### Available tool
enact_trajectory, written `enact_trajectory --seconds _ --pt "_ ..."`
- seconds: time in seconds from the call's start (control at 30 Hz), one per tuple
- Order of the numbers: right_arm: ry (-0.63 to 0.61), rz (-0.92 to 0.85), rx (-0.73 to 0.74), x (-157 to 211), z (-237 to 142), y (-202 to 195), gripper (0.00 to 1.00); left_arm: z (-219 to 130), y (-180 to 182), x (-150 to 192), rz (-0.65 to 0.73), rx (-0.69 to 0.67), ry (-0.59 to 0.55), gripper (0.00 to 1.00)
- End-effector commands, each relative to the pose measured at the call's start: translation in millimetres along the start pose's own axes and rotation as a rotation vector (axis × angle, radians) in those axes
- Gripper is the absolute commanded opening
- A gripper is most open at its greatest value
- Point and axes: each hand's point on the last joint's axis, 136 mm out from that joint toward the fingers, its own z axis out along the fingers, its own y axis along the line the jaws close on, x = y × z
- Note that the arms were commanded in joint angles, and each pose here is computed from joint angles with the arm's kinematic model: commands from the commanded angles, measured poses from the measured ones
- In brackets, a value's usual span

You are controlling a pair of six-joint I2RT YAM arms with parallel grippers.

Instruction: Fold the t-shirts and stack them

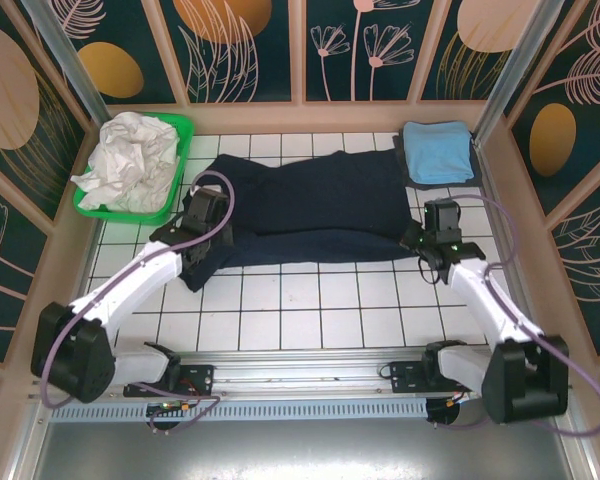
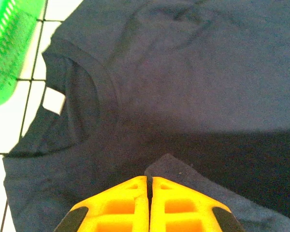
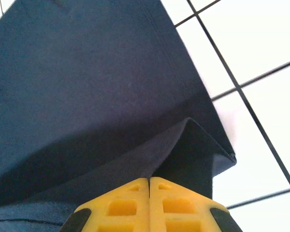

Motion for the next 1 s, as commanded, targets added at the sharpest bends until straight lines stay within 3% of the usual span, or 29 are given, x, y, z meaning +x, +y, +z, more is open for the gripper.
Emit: enact_trajectory --seconds 0.0,0.27,0.63,0.97 --pt "0.025 0.057 0.043 24.6 -16.0 -15.6 0.00 -9.7 -6.6 33.0 -0.019 0.061 0.082 0.00" --pt "0.007 0.036 0.069 30.6 -6.2 -26.2 0.00 23.1 -1.0 67.9 0.025 0.004 0.189 0.00" --pt "-0.056 0.000 0.088 -7.1 34.3 -27.8 0.00 58.0 5.7 34.0 0.111 -0.169 0.154 0.00" --pt "0.010 0.002 0.119 -1.4 66.4 -42.8 0.00 86.2 -4.5 7.2 0.171 -0.220 0.133 0.00"
